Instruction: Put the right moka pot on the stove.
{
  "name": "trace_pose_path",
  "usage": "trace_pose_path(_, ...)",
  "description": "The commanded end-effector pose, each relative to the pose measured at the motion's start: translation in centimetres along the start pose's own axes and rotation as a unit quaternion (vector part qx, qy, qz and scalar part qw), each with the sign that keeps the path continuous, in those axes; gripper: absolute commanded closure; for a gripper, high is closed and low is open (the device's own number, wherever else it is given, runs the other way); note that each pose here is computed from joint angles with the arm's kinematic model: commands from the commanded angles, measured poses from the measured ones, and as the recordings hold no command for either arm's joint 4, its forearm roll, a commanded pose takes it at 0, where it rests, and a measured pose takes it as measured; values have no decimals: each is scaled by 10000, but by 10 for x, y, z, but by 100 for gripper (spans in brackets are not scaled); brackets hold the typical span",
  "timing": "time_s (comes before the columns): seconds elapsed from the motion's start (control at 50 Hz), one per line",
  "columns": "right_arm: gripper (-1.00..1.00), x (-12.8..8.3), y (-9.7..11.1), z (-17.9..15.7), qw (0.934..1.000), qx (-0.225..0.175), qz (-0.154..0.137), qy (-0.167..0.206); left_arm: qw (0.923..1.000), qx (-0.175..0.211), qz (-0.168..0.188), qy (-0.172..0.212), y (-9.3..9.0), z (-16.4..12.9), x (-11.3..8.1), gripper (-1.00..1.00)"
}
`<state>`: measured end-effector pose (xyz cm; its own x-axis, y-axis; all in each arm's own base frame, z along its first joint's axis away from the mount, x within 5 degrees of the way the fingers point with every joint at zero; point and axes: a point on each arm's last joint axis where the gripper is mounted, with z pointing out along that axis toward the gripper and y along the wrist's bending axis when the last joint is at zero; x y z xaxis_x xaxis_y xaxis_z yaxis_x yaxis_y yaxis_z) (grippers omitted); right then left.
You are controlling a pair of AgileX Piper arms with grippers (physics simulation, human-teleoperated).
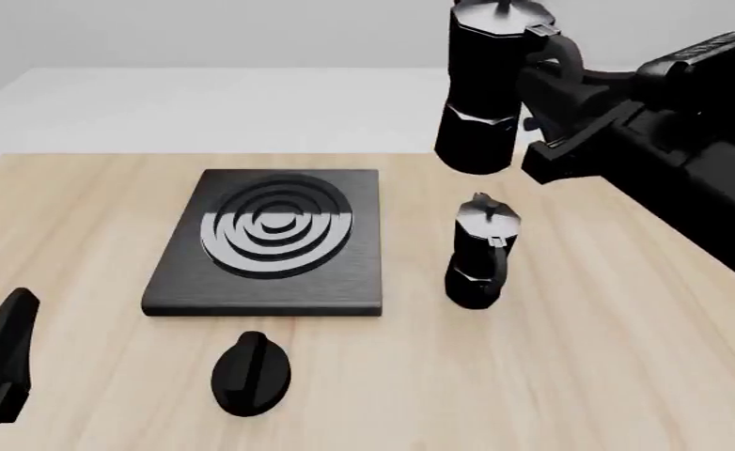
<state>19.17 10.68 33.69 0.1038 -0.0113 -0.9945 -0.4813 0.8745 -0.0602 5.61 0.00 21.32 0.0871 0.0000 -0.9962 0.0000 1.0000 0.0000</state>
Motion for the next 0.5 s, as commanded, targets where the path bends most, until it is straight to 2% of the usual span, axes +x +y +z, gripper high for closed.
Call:
trace_pose_path(0.02, 100, -1, 15, 26, 9992, -289, 66, -274, 10000, 0, 0, 0, 0, 0, 0, -100)
trace_pose_path(0.38, 100, 11, 37, 59, 9975, -623, 166, -291, 10000, 0, 0, 0, 0, 0, 0, -100)
trace_pose_path(0.5, 100, 14, 44, 70, 9969, -720, 83, -320, 10000, 0, 0, 0, 0, 0, 0, -100)
